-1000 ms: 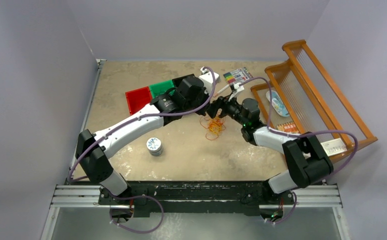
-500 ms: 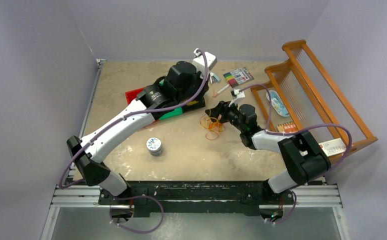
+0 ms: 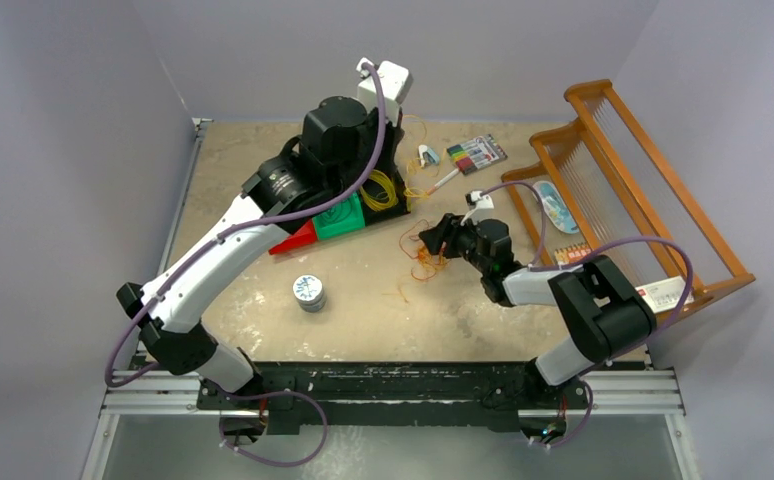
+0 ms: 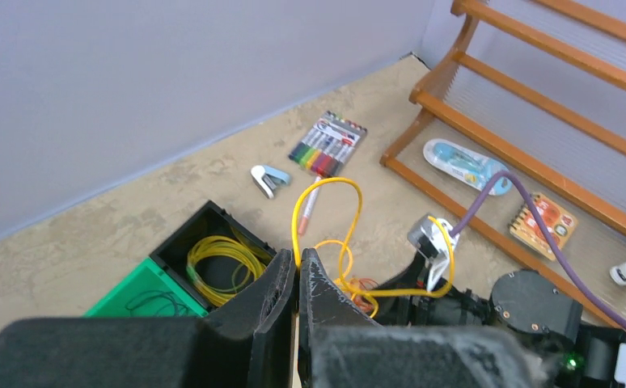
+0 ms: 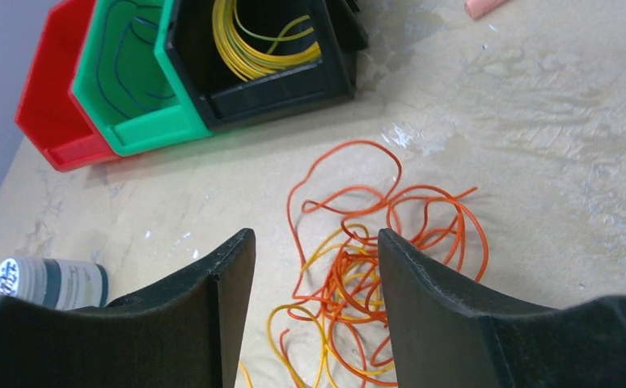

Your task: Untangle the cables

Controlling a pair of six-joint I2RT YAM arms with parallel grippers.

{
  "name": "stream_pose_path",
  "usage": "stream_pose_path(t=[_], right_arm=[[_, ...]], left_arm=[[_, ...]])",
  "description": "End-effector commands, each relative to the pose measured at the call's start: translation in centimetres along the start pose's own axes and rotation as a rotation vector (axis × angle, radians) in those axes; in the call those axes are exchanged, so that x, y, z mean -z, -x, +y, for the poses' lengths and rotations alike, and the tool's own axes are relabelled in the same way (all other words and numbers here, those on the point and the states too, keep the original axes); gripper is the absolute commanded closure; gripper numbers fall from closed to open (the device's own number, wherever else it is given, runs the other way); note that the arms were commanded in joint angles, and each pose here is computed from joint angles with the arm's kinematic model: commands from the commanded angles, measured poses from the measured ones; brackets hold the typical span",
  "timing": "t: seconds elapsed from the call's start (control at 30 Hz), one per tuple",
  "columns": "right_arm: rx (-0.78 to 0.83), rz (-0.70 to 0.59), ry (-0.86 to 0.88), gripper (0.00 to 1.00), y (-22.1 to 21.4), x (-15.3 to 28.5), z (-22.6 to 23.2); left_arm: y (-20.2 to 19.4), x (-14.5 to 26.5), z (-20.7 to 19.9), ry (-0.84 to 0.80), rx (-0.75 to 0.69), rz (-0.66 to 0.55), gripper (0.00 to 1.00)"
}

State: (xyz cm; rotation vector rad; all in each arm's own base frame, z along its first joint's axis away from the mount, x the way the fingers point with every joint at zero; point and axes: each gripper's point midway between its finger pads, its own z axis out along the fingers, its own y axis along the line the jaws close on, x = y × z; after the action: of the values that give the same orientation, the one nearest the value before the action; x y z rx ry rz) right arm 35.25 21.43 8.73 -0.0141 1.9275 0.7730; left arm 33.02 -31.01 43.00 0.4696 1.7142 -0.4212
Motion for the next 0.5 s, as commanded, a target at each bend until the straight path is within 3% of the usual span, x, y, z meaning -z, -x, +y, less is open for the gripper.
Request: stream_pose_path(t=[0.0,0.2,0.47], right_arm=[[-0.003,-0.019,-0.018,0.41,-0.3,0.0,-0.5],[-0.014,-0.015,-0.017,0.41,-1.0,0.3,-0.8],[0.038,-0.085,0.032,0.40,1.7,1.7,1.0]], left_arm=[[5.1,2.7,1.6,0.059,0.006,-0.134,1.00],[6.1,2.6,2.2,0.093,-0.010,-0.154,1.00],[4.3,0.6,3.1,0.154,-0.046,-0.109,1.00]])
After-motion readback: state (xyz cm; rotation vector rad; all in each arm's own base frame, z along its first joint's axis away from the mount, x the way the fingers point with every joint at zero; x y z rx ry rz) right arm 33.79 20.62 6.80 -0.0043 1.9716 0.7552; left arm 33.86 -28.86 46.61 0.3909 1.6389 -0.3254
